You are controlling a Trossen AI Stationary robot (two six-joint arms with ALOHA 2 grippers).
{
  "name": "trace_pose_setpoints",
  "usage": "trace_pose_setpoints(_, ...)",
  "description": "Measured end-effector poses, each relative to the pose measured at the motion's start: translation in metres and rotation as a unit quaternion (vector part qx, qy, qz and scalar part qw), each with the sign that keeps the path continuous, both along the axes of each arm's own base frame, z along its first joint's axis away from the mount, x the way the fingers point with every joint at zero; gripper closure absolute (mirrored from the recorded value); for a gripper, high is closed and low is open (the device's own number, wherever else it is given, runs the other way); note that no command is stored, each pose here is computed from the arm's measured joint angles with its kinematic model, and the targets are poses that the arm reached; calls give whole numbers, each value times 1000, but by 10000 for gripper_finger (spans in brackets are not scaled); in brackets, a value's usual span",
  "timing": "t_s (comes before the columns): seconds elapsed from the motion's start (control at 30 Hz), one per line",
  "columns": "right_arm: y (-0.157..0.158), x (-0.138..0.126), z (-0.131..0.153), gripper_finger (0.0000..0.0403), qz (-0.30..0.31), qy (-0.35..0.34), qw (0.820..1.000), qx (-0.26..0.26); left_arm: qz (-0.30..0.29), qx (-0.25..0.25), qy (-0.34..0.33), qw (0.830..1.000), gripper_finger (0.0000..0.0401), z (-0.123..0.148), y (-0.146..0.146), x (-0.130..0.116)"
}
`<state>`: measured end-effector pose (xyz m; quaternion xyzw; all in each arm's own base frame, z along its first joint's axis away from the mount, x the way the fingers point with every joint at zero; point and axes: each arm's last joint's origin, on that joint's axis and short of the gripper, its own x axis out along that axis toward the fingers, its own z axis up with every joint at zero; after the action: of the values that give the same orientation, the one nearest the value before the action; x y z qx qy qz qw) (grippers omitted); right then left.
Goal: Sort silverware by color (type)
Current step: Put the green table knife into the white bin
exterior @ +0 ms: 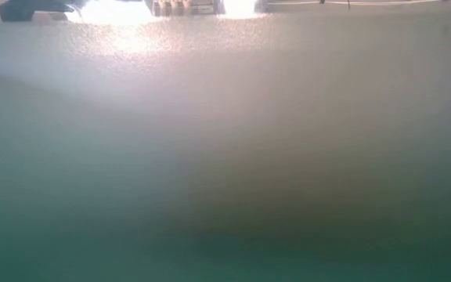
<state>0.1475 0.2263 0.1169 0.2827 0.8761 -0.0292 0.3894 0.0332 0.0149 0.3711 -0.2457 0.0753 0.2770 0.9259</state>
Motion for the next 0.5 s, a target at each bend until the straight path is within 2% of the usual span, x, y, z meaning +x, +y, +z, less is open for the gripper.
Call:
trace_pose_setpoints(0.2, -1, 5, -17, 303, 1, 32, 999, 5, -2, 5, 3, 1000, 278, 0, 0, 0)
trace_pose_setpoints(0.5, -8, 17, -29, 322, 24, 17, 999, 34, -3, 7, 5, 1000, 278, 0, 0, 0)
